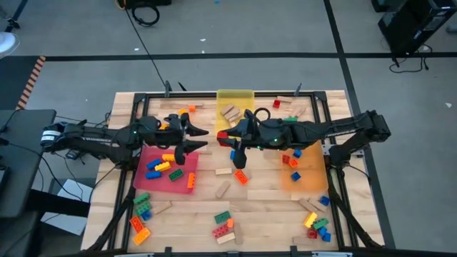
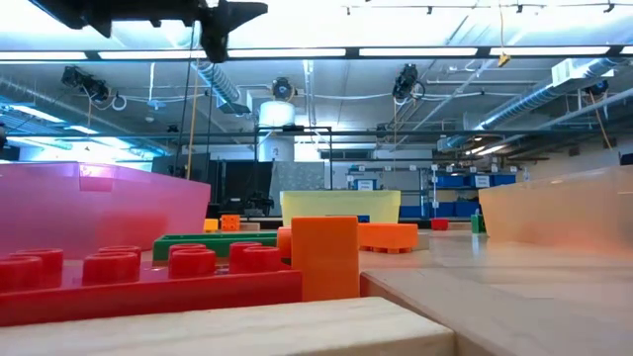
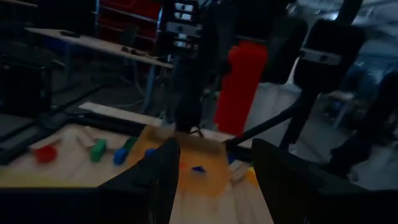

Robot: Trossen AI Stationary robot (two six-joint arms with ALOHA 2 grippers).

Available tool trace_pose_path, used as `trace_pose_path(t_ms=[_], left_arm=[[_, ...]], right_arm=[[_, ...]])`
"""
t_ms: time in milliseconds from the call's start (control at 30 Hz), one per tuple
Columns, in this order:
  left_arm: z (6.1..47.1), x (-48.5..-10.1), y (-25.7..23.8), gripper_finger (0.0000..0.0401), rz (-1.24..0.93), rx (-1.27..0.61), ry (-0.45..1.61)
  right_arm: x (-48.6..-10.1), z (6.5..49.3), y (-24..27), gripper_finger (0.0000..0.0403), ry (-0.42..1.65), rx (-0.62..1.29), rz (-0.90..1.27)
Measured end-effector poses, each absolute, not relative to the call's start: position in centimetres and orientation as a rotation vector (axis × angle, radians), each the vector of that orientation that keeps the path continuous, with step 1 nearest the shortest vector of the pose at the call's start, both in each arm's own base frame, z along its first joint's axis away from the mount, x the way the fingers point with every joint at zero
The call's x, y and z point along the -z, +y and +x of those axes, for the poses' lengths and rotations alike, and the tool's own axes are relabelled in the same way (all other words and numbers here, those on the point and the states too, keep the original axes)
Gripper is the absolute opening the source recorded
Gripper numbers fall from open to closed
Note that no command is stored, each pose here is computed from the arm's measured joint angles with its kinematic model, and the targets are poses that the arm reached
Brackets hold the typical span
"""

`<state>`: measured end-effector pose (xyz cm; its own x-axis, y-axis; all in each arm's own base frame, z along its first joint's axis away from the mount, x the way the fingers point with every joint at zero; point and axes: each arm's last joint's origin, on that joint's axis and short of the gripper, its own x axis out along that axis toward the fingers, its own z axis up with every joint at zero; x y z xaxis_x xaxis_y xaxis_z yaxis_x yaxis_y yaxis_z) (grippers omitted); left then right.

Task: Sort blocks by size
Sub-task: Put the 3 stud red game piece into the pink bin

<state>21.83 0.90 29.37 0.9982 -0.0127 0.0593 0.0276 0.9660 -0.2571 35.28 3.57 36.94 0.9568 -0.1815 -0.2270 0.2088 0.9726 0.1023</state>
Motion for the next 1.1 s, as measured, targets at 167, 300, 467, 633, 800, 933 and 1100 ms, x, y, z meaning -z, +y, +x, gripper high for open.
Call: trace_pose_path(t_ms=[167,300,467,633,800,933,1100], left_arm=[[23.6,-28.4,0.9,0.0209,-0.272,0.054,-0.072],[24.8,-27.8,0.9,0.0209,-0.288,0.07,-0.1],[25.7,-27.7,0.9,0.0209,-0.278,0.113,-0.172],[27.1,-27.6,0.9,0.0209,-0.284,0.142,-0.161],[28.9,-28.6,0.9,0.0209,-0.277,0.175,-0.171],[29.7,-28.9,0.9,0.0208,-0.273,0.185,-0.171],[29.9,-28.7,0.9,0.0179,-0.274,0.185,-0.163]], right_arm=[[-37.0,35.4,3.3,0.0108,0.218,0.151,0.121],[-37.0,35.4,3.1,0.0108,0.219,0.149,0.123],[-37.0,35.4,2.8,0.0106,0.224,0.13,0.127],[-36.9,35.4,2.7,0.0108,0.226,0.128,0.128],[-36.7,35.4,2.5,0.0107,0.246,0.118,0.145],[-36.7,35.4,2.5,0.0109,0.248,0.119,0.148],[-36.5,35.4,2.5,0.0109,0.269,0.123,0.164]])
